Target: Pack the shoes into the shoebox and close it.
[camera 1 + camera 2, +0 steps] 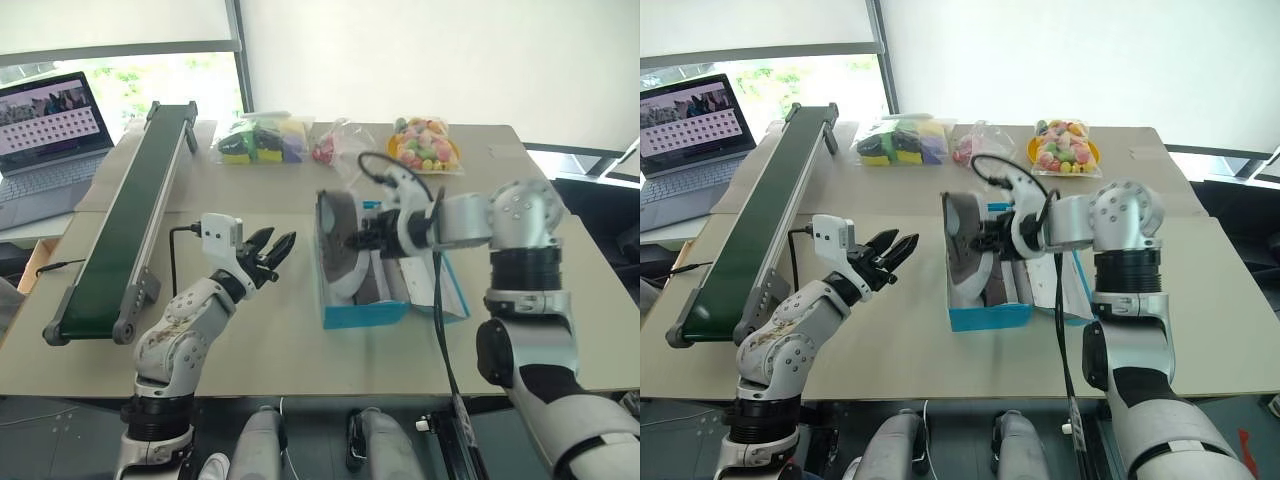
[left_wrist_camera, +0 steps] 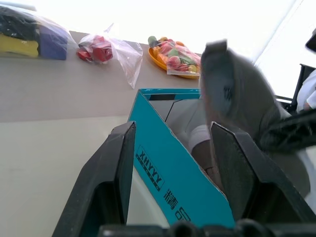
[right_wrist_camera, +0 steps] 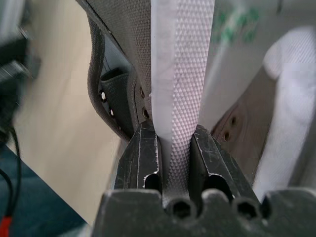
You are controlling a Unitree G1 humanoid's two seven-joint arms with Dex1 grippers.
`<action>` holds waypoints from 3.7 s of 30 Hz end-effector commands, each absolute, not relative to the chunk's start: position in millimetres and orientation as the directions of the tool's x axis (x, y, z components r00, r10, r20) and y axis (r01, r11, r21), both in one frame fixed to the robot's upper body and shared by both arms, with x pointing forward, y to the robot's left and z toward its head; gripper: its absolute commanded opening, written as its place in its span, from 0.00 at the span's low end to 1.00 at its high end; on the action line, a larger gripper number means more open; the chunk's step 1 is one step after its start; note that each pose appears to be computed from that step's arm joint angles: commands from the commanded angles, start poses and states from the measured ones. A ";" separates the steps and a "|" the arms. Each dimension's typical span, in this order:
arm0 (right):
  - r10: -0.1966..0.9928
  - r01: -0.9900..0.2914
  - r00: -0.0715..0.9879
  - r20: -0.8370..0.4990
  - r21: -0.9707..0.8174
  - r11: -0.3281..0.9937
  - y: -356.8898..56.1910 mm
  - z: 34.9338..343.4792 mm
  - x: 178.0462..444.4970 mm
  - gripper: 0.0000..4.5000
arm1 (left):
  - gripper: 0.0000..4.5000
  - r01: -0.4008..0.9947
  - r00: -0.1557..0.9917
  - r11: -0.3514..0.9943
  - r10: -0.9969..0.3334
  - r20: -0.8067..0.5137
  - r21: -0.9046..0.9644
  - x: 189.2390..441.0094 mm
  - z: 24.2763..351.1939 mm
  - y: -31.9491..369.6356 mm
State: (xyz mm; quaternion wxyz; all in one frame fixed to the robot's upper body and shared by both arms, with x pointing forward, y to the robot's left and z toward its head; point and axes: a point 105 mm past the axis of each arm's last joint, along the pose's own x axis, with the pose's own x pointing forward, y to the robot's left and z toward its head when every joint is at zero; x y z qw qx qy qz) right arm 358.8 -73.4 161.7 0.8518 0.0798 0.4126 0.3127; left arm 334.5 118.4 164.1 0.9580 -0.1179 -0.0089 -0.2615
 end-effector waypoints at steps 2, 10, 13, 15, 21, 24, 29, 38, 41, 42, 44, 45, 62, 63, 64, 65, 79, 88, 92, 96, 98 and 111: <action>0.525 -0.428 0.459 -0.717 0.339 0.837 -78.4 129.6 365.9 0.07 | 0.57 0.511 0.859 0.833 -0.498 0.116 -0.209 329.8 173.5 115.0; 0.486 -0.459 0.456 -0.746 0.271 0.846 -72.3 111.0 380.5 0.07 | 0.57 0.500 0.866 0.839 -0.487 0.114 -0.215 328.8 170.0 114.5; 0.511 -0.445 0.493 -0.704 0.301 0.844 -69.7 125.5 386.6 0.34 | 0.59 0.498 0.867 0.840 -0.485 0.114 -0.215 329.4 170.1 114.4; 0.542 -0.447 0.514 -0.665 0.331 0.831 -65.7 140.3 388.7 0.49 | 0.59 0.501 0.865 0.838 -0.488 0.113 -0.216 329.7 169.9 114.0; 0.590 -0.478 0.585 -0.556 0.351 0.805 -61.0 191.9 387.8 0.94 | 0.59 0.519 0.855 0.827 -0.508 0.107 -0.215 329.9 168.5 110.7; 0.620 -0.499 0.646 -0.444 0.370 0.784 -66.6 231.1 382.5 0.99 | 0.59 0.531 0.847 0.820 -0.523 0.097 -0.214 330.6 165.9 108.2; 0.617 -0.522 0.715 -0.329 0.336 0.784 -86.2 252.1 368.3 0.99 | 0.59 0.557 0.829 0.804 -0.552 0.088 -0.209 334.2 165.3 103.8; 0.814 -0.805 0.433 -0.386 0.241 0.542 -119.0 209.4 260.9 0.46 | 0.59 0.621 0.781 0.760 -0.621 0.064 -0.191 343.8 164.1 97.2; 0.864 -0.862 0.310 -0.397 0.267 0.431 -122.1 207.2 226.0 0.24 | 0.59 0.642 0.763 0.743 -0.644 0.057 -0.188 345.4 162.8 92.3; 0.868 -0.869 0.288 -0.405 0.271 0.415 -123.0 205.0 218.6 0.16 | 0.59 0.649 0.757 0.737 -0.651 0.057 -0.188 345.5 163.0 90.5; 0.856 -0.863 0.274 -0.438 0.281 0.420 -125.8 196.7 210.3 0.00 | 0.59 0.659 0.748 0.729 -0.661 0.058 -0.187 345.6 163.5 88.1; 0.835 -0.843 0.289 -0.468 0.288 0.454 -129.4 187.7 210.1 0.00 | 0.59 0.665 0.743 0.724 -0.667 0.058 -0.184 345.6 163.8 86.9; 0.199 0.010 0.769 -0.608 0.324 0.946 -203.0 66.0 266.1 0.00 | 0.59 0.695 0.712 0.696 -0.701 0.041 -0.181 347.4 165.1 81.1; 0.189 0.045 0.784 -0.591 0.358 0.933 -201.8 65.2 268.8 0.00 | 0.59 0.696 0.711 0.695 -0.702 0.041 -0.181 347.6 165.5 80.8; 0.176 0.081 0.795 -0.581 0.389 0.918 -201.0 63.6 271.3 0.00 | 0.59 0.696 0.711 0.695 -0.702 0.041 -0.181 347.9 165.8 80.6; 0.149 0.125 0.810 -0.567 0.416 0.901 -202.2 62.9 274.9 0.00 | 0.59 0.697 0.710 0.694 -0.703 0.040 -0.180 348.3 166.1 80.4; -0.149 0.413 0.909 -0.389 0.800 0.435 -207.2 64.2 329.3 0.00 | 0.59 0.701 0.707 0.694 -0.706 0.036 -0.162 348.1 171.1 83.1; 0.003 -0.067 0.998 0.067 0.993 0.099 -175.0 127.6 370.2 0.00 | 0.59 0.704 0.705 0.693 -0.709 0.032 -0.152 347.6 173.9 82.9; 0.044 -0.200 0.979 0.198 0.977 0.067 -168.2 150.7 370.0 0.00 | 0.59 0.701 0.708 0.697 -0.706 0.029 -0.149 349.2 175.1 84.9; 0.071 -0.395 0.918 0.389 0.912 0.111 -162.5 186.2 356.9 0.00 | 0.59 0.698 0.711 0.701 -0.703 0.029 -0.146 350.0 176.5 86.2; 0.138 -0.539 0.842 0.522 0.830 0.145 -150.2 213.3 342.9 0.00 | 0.59 0.698 0.712 0.701 -0.702 0.029 -0.146 349.7 176.8 85.8; 0.458 -0.621 0.780 0.426 0.612 0.489 -106.9 218.1 345.6 0.00 | 0.59 0.690 0.719 0.708 -0.694 0.032 -0.148 349.0 177.6 86.9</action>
